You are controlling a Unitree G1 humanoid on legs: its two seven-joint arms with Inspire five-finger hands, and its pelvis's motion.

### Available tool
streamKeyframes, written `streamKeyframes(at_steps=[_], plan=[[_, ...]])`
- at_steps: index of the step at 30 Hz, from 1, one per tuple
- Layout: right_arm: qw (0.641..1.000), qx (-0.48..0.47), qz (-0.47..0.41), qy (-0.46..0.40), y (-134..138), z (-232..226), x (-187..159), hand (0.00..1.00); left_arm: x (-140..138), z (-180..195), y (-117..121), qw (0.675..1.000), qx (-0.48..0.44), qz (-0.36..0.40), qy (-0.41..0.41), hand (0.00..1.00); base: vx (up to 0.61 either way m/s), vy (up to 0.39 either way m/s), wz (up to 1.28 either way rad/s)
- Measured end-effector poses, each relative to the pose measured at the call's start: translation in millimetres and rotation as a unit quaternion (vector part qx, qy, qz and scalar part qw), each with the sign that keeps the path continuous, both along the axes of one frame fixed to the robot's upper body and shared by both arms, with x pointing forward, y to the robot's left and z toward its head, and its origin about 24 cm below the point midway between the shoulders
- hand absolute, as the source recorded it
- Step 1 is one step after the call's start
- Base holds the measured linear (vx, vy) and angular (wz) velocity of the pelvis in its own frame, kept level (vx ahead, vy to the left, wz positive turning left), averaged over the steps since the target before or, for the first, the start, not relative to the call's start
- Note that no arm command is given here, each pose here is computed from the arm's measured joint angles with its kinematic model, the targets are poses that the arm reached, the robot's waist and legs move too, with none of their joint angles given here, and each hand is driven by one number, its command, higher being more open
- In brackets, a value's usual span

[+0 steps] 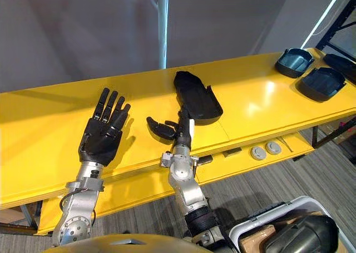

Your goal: Walk over and take three plastic housings, then place them on the shelf

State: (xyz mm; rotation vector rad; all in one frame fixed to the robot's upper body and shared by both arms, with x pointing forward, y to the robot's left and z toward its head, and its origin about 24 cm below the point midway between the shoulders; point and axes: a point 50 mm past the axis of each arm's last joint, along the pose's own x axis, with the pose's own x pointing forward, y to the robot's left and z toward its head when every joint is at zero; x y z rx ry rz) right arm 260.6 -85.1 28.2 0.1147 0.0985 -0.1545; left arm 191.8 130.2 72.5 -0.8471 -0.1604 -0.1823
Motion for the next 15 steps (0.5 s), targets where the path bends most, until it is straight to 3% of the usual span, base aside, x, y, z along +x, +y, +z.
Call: streamKeyframes(at_steps=[8,15], plan=[[0.994,0.033,0.094,-0.050,-8.6,2.2,-10.7,1.00,0.9,-0.9,1.5,1.000,0.009,-0.006,0.005,1.00,0.00,0.000,0.00],[0.955,0.051,0.135,-0.259,-54.2,77.3,-14.5,1.00,1.6,-2.1,15.9,0.999,0.028,0.008,0.012,1.00,0.00,0.001,0.00]])
